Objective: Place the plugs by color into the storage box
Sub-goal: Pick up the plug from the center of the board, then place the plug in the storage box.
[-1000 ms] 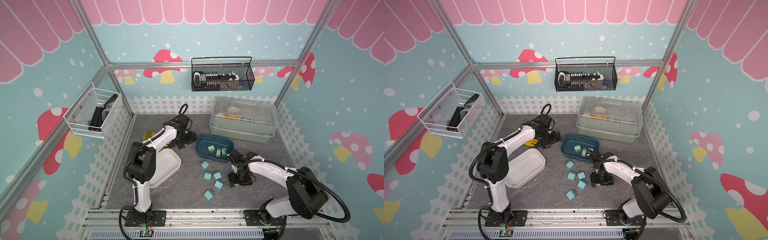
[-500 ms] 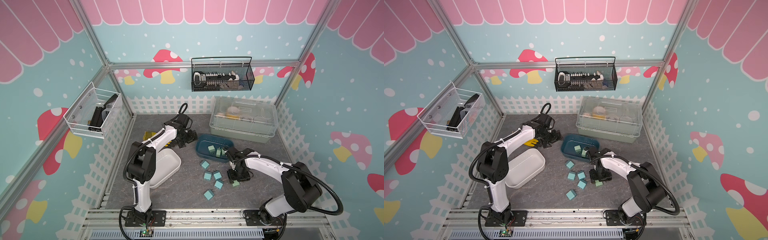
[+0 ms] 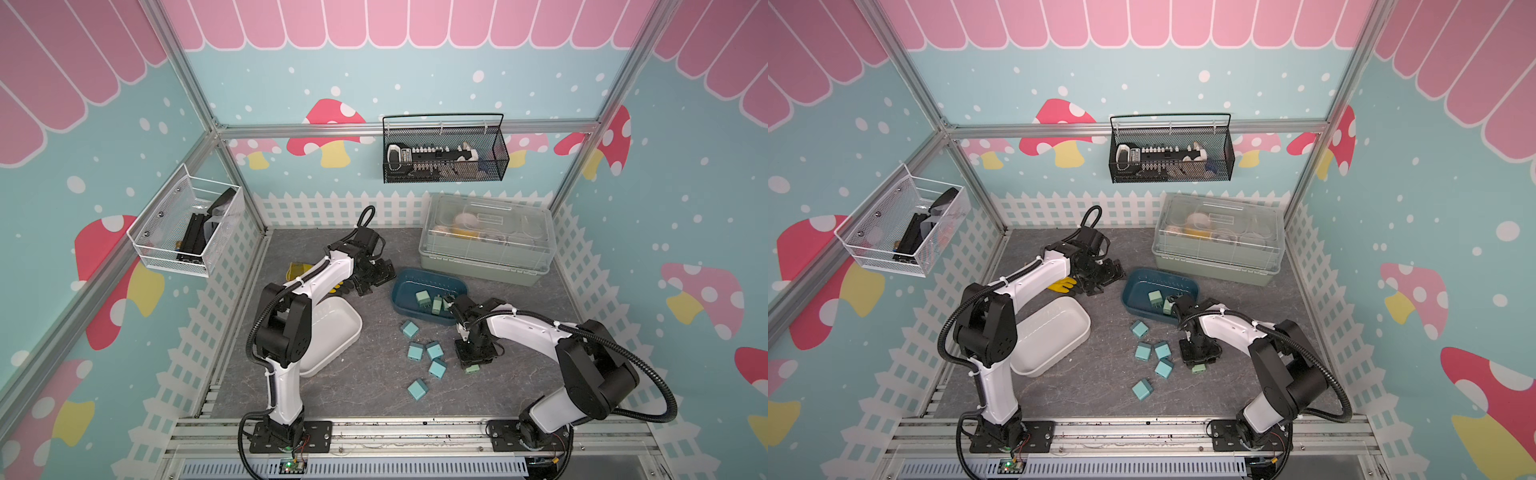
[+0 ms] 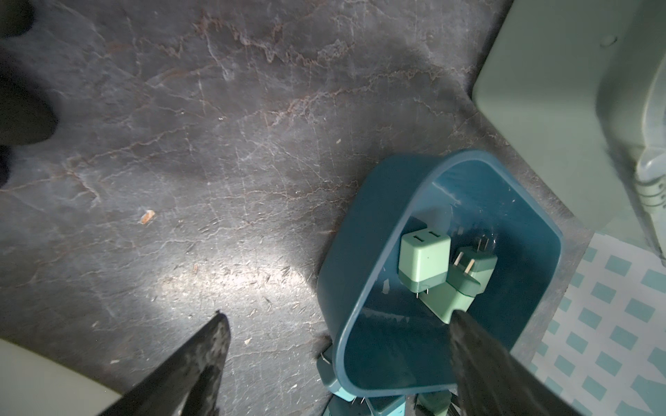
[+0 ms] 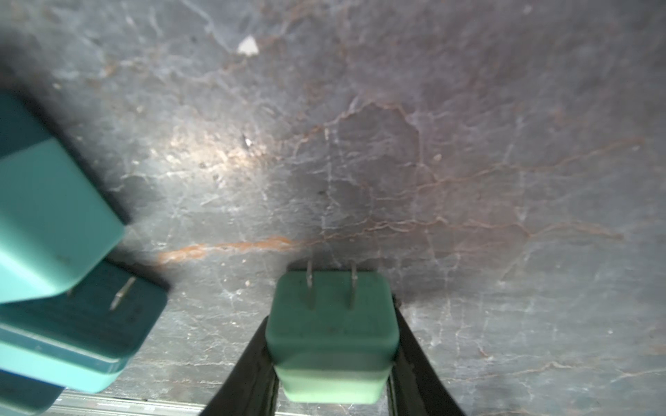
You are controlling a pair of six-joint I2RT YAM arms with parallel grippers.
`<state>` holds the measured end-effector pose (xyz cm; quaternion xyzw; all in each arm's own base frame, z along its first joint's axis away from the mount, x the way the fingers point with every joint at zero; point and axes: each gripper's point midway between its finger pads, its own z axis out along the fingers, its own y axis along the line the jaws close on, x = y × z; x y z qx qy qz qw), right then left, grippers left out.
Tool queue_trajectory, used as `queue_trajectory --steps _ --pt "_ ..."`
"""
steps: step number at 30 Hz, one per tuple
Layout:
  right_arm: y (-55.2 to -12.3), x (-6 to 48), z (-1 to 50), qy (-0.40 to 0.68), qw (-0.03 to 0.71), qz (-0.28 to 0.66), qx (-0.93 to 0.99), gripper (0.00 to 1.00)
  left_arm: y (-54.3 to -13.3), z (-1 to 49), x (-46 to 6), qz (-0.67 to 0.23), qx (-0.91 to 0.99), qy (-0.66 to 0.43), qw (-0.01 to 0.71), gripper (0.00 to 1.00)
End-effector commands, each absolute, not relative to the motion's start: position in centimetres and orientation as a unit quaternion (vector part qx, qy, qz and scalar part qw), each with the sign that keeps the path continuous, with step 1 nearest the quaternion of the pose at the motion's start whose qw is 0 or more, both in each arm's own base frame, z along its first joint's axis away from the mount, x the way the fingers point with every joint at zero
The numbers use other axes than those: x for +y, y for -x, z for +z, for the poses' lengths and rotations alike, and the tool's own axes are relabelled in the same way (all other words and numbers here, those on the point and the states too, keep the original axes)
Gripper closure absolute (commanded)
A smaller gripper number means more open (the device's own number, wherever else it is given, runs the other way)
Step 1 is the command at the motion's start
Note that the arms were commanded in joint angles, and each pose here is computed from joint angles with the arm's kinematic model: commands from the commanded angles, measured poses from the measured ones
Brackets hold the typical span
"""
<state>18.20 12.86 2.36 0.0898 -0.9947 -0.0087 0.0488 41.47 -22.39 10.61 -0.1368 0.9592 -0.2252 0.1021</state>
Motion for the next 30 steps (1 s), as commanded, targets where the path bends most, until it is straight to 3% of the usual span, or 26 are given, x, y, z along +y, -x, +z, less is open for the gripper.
queue_trajectory --steps 1,7,13,21,30 --pt "-18.3 11.8 3.9 -0.084 0.036 0.013 -0.996 0.66 -42.0 11.4 -22.8 -0.234 0.956 0.139 0.113 0.09" --pt "-20.7 12.1 9.5 -0.078 -0.029 0.01 -0.997 0.66 -42.1 12.5 -22.8 -0.231 0.958 0.112 0.13 0.09" --pt "-26.5 15.9 13.0 -0.096 -0.059 -0.007 -0.994 0.66 -41.2 13.7 -22.3 -0.222 0.961 0.079 0.145 0.09" --pt "-36.1 23.5 12.5 -0.122 -0.077 -0.053 -0.988 0.67 -39.9 14.1 -20.8 -0.2 0.964 0.084 0.156 0.09" --pt "-40.9 28.9 10.9 -0.12 -0.118 -0.107 -0.98 0.67 -38.7 14.5 -18.7 -0.166 0.968 0.091 0.162 0.09"
